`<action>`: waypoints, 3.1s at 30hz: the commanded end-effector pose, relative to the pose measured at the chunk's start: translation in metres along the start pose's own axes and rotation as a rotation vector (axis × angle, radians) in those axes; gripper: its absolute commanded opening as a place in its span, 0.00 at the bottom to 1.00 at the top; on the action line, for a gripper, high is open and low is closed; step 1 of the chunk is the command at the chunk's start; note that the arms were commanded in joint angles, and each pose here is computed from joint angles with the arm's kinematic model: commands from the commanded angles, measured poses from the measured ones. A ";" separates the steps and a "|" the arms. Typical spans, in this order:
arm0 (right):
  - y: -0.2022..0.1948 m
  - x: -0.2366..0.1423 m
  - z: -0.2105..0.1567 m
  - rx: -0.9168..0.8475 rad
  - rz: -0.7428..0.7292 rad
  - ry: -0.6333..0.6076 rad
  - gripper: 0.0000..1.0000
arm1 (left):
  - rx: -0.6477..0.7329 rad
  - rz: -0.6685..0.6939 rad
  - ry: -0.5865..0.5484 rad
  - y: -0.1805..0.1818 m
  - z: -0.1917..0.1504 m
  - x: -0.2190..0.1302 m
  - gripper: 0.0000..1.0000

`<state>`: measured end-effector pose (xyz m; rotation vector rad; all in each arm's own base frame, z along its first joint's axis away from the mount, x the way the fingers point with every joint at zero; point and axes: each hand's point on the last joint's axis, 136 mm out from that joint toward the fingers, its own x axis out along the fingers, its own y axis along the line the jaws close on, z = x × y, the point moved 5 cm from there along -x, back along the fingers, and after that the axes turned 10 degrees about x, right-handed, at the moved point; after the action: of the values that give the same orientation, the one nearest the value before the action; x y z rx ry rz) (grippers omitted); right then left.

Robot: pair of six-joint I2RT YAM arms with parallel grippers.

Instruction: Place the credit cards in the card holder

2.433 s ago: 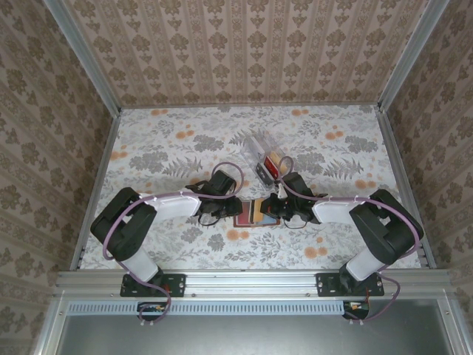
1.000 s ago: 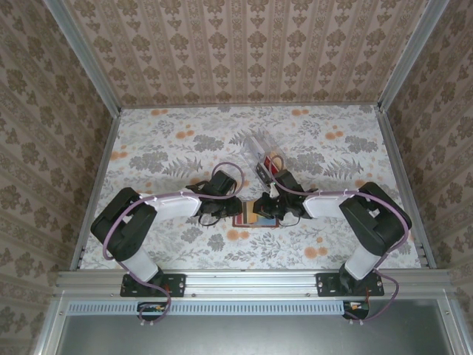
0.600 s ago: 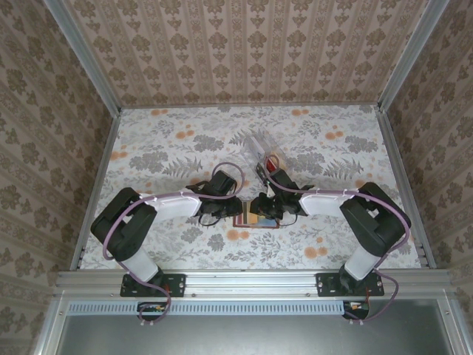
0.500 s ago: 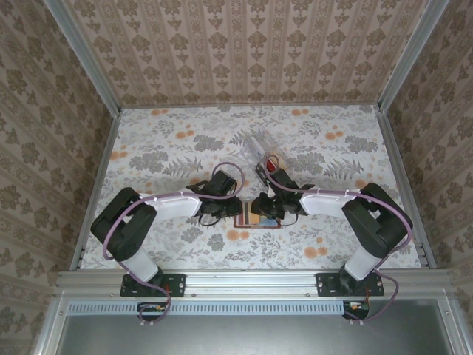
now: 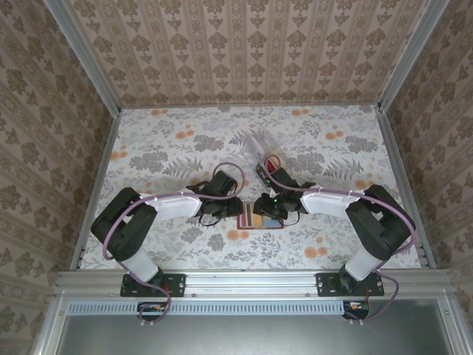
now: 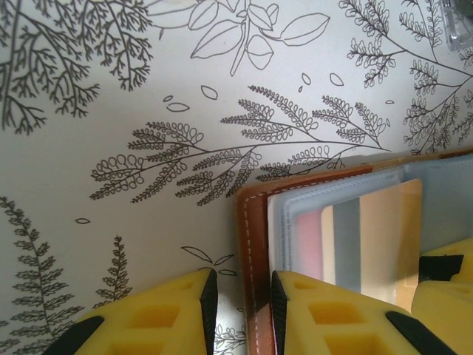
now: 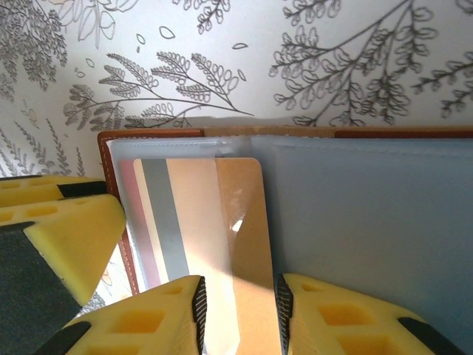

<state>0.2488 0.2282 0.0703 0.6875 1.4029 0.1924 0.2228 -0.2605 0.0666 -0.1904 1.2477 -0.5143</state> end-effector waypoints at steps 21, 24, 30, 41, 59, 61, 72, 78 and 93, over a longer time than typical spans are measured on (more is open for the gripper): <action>0.031 0.014 -0.003 0.031 0.165 0.088 0.13 | -0.040 -0.073 0.002 -0.010 -0.005 0.005 0.30; 0.029 0.010 -0.002 0.029 0.147 0.071 0.15 | -0.043 -0.054 -0.001 -0.007 -0.006 0.003 0.30; 0.015 -0.010 -0.001 -0.006 0.025 0.006 0.20 | -0.042 -0.006 0.003 -0.002 -0.006 0.000 0.28; -0.038 -0.007 -0.008 -0.015 -0.263 -0.002 0.22 | -0.042 0.022 0.019 0.003 -0.010 0.002 0.27; 0.040 -0.092 0.067 -0.406 -0.463 -0.273 0.46 | -0.003 0.039 -0.153 -0.006 0.017 -0.039 0.36; 0.044 -0.088 0.078 -0.441 -0.528 -0.281 0.45 | -0.007 0.047 -0.181 -0.005 0.020 -0.044 0.38; 0.066 -0.053 0.113 -0.578 -0.707 -0.270 0.41 | -0.098 0.065 -0.314 0.019 0.031 -0.067 0.47; 0.066 -0.036 0.122 -0.620 -0.789 -0.261 0.40 | -0.136 0.071 -0.347 0.031 0.032 -0.074 0.52; 0.062 -0.003 0.127 -0.762 -1.022 -0.316 0.43 | -0.198 0.083 -0.384 0.050 0.024 -0.082 0.54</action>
<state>0.3837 0.2402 0.1070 -0.5096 1.1276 -0.1336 0.2393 -0.1863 0.1207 -0.3551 0.9491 -0.2873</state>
